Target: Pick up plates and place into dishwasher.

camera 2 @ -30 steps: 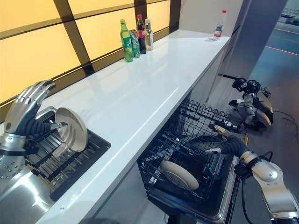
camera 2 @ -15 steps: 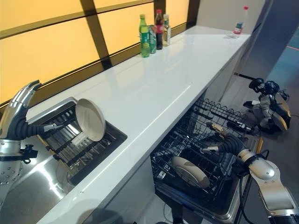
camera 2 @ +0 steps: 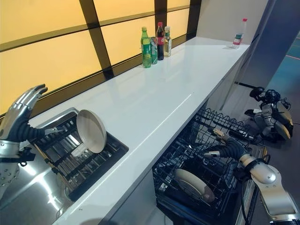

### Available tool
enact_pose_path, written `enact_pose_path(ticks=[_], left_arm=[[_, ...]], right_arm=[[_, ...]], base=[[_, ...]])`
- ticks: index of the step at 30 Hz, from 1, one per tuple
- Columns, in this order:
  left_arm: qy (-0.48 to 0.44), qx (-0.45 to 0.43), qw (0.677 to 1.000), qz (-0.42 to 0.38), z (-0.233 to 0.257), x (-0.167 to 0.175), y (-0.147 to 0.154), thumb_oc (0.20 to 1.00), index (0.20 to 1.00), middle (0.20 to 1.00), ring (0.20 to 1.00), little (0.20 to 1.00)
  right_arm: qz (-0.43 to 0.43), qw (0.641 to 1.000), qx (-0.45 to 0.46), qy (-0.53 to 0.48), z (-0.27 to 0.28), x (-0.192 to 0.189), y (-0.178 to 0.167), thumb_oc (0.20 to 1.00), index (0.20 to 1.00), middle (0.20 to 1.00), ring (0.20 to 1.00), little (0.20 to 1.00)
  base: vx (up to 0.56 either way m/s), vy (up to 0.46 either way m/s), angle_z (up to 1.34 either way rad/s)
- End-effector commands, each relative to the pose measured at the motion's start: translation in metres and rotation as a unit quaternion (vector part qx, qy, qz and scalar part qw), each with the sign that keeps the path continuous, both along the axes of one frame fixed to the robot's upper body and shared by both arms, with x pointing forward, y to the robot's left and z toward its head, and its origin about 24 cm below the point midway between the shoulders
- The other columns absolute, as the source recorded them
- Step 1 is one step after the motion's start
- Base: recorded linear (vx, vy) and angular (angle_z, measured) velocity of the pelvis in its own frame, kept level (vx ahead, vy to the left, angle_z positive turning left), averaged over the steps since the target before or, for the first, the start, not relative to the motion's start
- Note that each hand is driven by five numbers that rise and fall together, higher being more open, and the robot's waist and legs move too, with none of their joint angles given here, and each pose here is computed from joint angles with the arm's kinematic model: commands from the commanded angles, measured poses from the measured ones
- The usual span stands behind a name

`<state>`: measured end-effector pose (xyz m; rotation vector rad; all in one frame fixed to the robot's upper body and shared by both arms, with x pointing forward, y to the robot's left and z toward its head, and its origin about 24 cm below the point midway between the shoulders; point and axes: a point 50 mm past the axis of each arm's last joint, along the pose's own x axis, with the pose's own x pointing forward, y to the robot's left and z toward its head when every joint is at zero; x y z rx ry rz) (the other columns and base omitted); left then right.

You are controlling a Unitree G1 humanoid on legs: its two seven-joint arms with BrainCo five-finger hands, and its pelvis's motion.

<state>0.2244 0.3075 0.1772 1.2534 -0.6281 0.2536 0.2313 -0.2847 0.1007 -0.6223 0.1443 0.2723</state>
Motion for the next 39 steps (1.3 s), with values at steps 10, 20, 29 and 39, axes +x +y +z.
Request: enact_pose_path(ticks=[10,20,29,39], left_arm=[[-0.005,0.154,0.988,0.011,0.003,0.038,-0.009,1.000,1.000,1.000,1.000,1.000],[-0.005,0.251,0.967,0.053,0.008,0.055,0.001,1.000,1.000,1.000,1.000,1.000],[-0.041,0.346,0.925,0.154,0.031,0.077,0.020,1.000,1.000,1.000,1.000,1.000],[-0.012,0.355,0.917,0.182,0.026,0.072,0.033,0.200,0.200,0.200,0.200,0.200]], right_arm=[[0.017,0.998,-0.026,-0.063,0.036,0.018,-0.003,1.000,1.000,1.000,1.000,1.000],[0.021,0.995,-0.037,-0.086,0.048,0.026,-0.003,1.000,1.000,1.000,1.000,1.000],[0.025,0.991,-0.040,-0.124,0.063,0.043,0.008,1.000,1.000,1.000,1.000,1.000],[0.030,0.991,-0.044,-0.123,0.061,0.042,0.008,1.000,1.000,1.000,1.000,1.000]], base=[[-0.02,0.062,-0.11],[-0.03,0.065,-0.08],[-0.07,0.051,0.00],[0.02,0.040,0.01]])
